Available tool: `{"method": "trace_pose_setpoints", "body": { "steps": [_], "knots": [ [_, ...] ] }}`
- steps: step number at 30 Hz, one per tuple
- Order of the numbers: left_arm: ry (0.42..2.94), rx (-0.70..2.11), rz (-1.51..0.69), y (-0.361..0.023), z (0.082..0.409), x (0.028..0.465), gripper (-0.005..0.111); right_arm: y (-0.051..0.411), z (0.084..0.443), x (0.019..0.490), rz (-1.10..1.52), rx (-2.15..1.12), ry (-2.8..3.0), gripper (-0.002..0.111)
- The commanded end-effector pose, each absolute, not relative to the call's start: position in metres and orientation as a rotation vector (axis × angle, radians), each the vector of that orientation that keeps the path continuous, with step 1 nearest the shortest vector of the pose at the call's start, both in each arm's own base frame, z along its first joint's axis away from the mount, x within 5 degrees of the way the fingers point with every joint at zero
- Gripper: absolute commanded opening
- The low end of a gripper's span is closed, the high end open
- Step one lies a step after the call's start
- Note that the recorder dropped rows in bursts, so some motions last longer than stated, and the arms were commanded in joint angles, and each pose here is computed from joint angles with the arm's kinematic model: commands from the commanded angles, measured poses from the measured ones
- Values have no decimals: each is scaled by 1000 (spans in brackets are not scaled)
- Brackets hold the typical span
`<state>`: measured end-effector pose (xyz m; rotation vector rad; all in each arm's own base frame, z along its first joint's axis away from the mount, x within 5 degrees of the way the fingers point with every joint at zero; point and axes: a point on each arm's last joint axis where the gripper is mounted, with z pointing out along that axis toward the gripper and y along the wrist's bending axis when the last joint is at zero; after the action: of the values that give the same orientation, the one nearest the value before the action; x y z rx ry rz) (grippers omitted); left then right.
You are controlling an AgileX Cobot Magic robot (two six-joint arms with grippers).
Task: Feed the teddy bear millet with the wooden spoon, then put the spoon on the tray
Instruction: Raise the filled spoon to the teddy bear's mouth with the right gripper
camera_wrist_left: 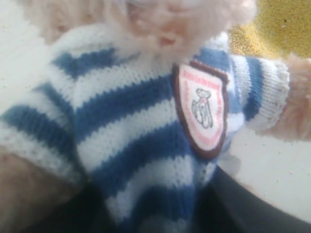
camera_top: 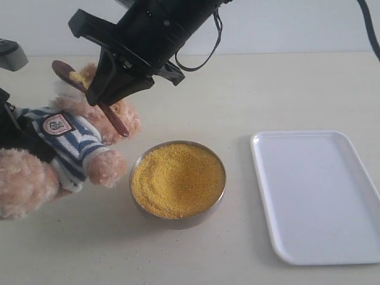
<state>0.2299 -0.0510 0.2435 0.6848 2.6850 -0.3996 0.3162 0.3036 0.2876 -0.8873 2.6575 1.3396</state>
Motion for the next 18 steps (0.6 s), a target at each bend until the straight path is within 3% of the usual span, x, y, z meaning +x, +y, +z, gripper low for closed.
{"method": "trace_pose_setpoints", "body": {
  "steps": [1,18],
  "knots": [
    [2654,681,-397,-52,249,231,4,299,293,322,1434,-824,2626,0],
    [2655,684,-392,-52,249,231,4,288,270,320,1633,-719,2625,0]
  ]
}}
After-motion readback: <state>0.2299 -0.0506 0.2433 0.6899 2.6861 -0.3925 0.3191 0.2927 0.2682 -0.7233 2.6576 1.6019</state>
